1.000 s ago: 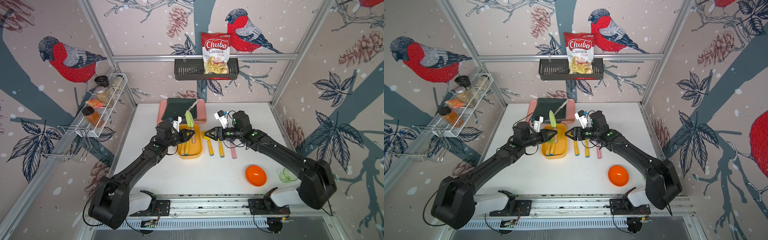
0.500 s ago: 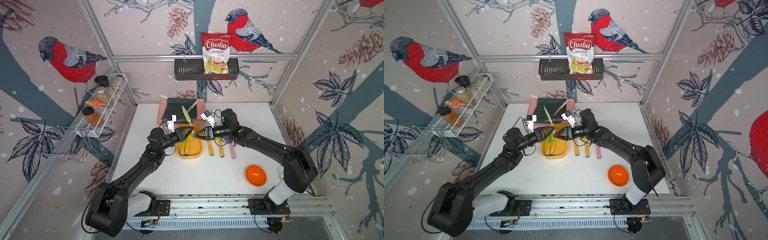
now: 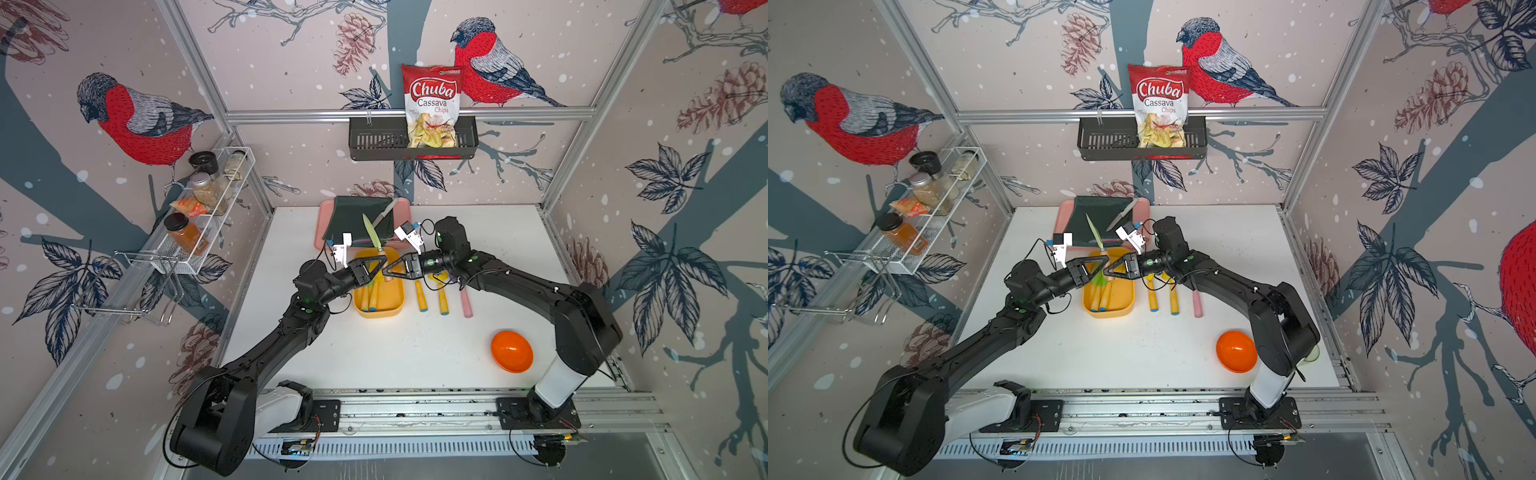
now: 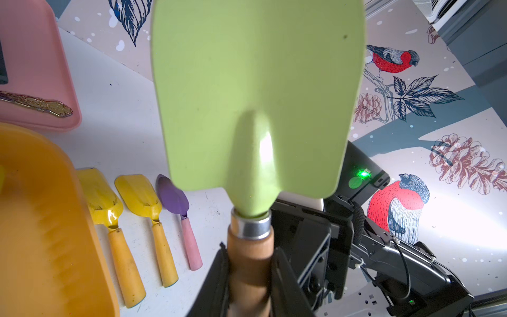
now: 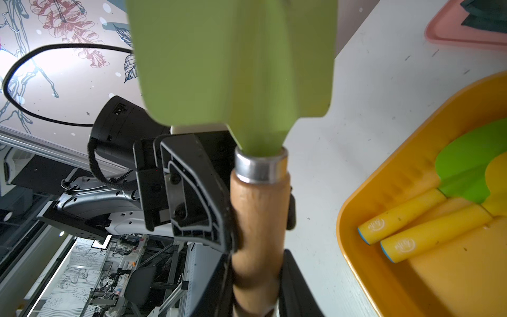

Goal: Take the shovel out of the storage box
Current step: Pick up the shovel from the storage box, then place the shovel at the center of the board.

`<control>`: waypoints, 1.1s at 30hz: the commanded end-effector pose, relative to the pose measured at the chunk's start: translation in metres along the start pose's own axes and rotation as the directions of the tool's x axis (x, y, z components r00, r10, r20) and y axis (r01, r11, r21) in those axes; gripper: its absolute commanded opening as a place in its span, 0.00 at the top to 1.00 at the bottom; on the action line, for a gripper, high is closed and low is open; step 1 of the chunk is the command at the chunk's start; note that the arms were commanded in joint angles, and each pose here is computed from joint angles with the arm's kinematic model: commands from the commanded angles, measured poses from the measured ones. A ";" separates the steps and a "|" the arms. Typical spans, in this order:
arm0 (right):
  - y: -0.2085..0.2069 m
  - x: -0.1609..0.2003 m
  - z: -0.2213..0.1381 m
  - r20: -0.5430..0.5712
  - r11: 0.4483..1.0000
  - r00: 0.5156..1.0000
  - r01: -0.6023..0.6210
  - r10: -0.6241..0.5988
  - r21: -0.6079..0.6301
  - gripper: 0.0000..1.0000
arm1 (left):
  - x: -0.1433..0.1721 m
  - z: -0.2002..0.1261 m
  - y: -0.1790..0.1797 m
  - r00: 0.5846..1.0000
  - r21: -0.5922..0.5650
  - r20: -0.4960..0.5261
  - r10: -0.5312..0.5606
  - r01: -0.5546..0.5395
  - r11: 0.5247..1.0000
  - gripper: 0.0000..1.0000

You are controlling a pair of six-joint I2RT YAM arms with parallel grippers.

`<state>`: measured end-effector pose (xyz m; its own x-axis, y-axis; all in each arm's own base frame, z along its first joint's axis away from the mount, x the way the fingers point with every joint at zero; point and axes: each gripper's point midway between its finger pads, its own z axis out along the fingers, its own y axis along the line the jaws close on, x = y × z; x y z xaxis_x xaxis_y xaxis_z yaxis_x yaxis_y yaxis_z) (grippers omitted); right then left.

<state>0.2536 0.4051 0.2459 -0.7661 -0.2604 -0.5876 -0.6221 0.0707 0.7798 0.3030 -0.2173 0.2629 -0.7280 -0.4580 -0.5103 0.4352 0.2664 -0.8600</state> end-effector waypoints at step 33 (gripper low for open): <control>-0.152 0.136 -0.279 0.248 0.144 0.901 -0.315 0.355 0.938 0.87 | 0.015 -0.011 0.119 0.976 -0.703 -0.217 0.018 -0.169 0.691 0.10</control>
<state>0.2939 0.1130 0.1156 -0.9385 0.0343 -0.3435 -0.0277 0.9844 0.1740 0.3462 -0.1908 0.1805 -0.7758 -0.3370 -0.5335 0.0871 0.7802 -0.6194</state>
